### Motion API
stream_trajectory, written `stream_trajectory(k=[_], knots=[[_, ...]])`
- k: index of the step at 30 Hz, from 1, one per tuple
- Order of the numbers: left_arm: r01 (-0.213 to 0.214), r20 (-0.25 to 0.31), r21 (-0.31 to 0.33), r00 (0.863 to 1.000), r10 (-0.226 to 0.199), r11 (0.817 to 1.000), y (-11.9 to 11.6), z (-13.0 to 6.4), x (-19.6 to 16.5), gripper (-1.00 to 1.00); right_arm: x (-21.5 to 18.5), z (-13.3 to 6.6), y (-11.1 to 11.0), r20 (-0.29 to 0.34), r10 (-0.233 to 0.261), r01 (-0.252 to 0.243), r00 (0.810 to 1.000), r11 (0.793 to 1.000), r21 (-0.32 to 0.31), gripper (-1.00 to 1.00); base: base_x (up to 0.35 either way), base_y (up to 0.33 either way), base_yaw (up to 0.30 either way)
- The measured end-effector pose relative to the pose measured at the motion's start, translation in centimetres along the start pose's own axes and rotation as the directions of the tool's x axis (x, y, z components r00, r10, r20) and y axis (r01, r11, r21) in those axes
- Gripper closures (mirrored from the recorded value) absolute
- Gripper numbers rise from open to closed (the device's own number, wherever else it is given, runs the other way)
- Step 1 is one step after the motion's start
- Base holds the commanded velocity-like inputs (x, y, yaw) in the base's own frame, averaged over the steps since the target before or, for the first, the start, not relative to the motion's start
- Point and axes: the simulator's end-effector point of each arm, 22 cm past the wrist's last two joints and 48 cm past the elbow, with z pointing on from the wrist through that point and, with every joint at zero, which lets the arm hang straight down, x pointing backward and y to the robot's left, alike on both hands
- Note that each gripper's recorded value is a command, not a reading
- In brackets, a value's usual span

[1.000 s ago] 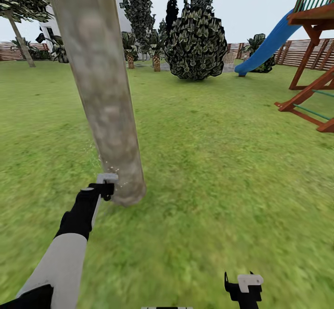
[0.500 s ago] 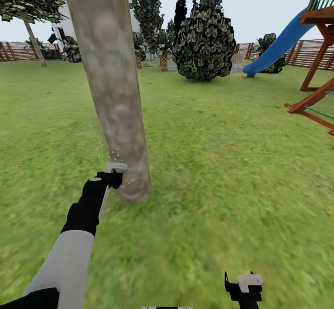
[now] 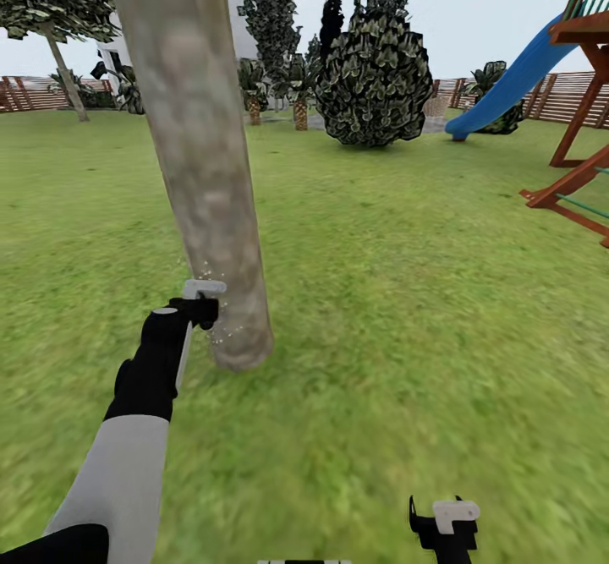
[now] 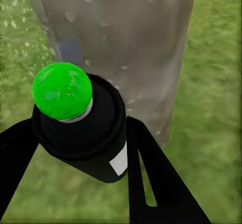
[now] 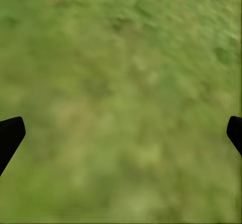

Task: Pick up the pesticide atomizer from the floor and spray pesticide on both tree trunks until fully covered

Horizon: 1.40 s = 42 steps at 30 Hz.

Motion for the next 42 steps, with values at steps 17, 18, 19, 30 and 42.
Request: stream_trajectory(k=[17, 18, 19, 30, 42], knots=[[0.004, 0.001, -0.015, 1.000, -0.004, 1.000, 0.7, -0.1, -0.1, 1.00, 0.0, 0.0, -0.1, 0.000, 0.001, -0.001, 1.000, 1.000, 0.001, -1.00, 0.002, -0.272, 0.107], [0.004, 0.003, -0.016, 1.000, -0.004, 1.000, 0.7, -0.1, -0.1, 1.00, 0.0, 0.0, -0.1, 0.000, 0.001, -0.001, 1.000, 1.000, 0.001, -1.00, 0.000, -0.272, 0.000], [0.004, 0.005, -0.016, 1.000, -0.004, 1.000, 0.7, -0.1, -0.2, 1.00, 0.0, 0.0, -0.1, 0.000, 0.001, -0.001, 1.000, 1.000, 0.001, -1.00, 0.000, -0.272, 0.000], [0.004, 0.006, -0.019, 1.000, -0.004, 1.000, 0.9, -0.1, -0.2, 1.00, 0.0, 0.0, 0.0, 0.000, 0.000, 0.000, 1.000, 1.000, 0.001, -1.00, 0.000, -0.272, 0.127], [0.018, -0.049, -0.054, 0.999, -0.020, 0.998, 3.1, 0.2, 3.3, 1.00, 0.0, 0.0, -0.1, 0.000, 0.000, 0.000, 1.000, 1.000, 0.002, -1.00, -0.061, -0.272, 0.034]])
